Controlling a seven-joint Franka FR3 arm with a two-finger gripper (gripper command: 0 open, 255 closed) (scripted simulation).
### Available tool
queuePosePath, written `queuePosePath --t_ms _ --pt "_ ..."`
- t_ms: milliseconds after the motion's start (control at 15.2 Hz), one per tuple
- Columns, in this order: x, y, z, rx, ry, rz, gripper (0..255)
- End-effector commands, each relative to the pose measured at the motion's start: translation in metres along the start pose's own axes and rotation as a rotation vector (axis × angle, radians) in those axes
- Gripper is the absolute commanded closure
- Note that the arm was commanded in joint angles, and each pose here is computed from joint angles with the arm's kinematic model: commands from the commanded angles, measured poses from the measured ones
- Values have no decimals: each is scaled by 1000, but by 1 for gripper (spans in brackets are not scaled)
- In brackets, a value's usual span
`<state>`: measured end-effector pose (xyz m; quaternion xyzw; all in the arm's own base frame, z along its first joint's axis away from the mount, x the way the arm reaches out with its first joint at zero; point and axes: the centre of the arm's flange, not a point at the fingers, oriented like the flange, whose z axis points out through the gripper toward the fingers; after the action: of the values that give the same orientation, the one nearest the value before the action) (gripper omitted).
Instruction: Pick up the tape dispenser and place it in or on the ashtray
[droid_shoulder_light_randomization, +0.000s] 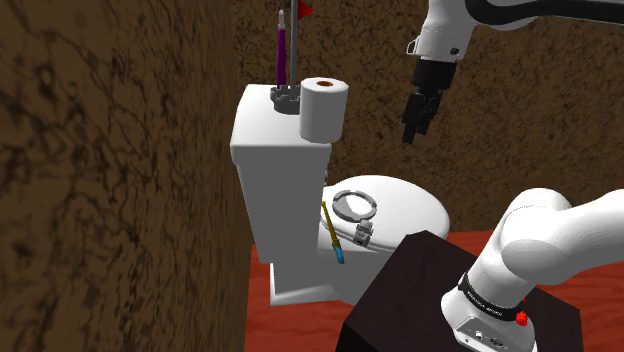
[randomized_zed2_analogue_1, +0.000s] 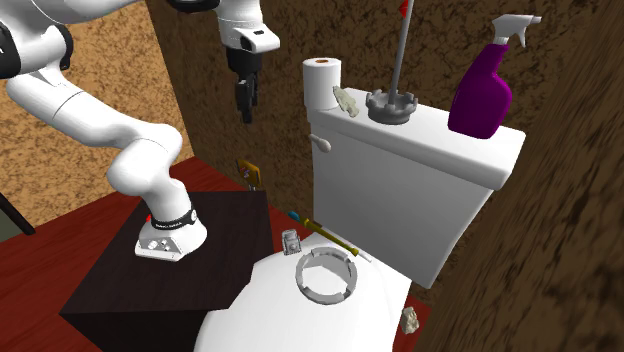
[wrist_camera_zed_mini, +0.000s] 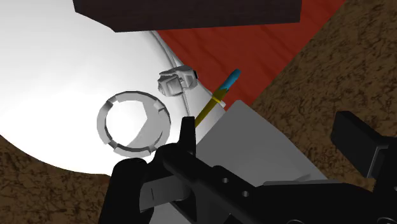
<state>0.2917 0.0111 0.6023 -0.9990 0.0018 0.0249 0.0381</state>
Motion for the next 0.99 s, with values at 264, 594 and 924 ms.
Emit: queuePosePath --t_ms 264,594,924 --pt "13 6 50 -5 18 129 0" --pt "29 17 112 -10 41 291 0" --pt "44 30 174 -16 64 453 0"
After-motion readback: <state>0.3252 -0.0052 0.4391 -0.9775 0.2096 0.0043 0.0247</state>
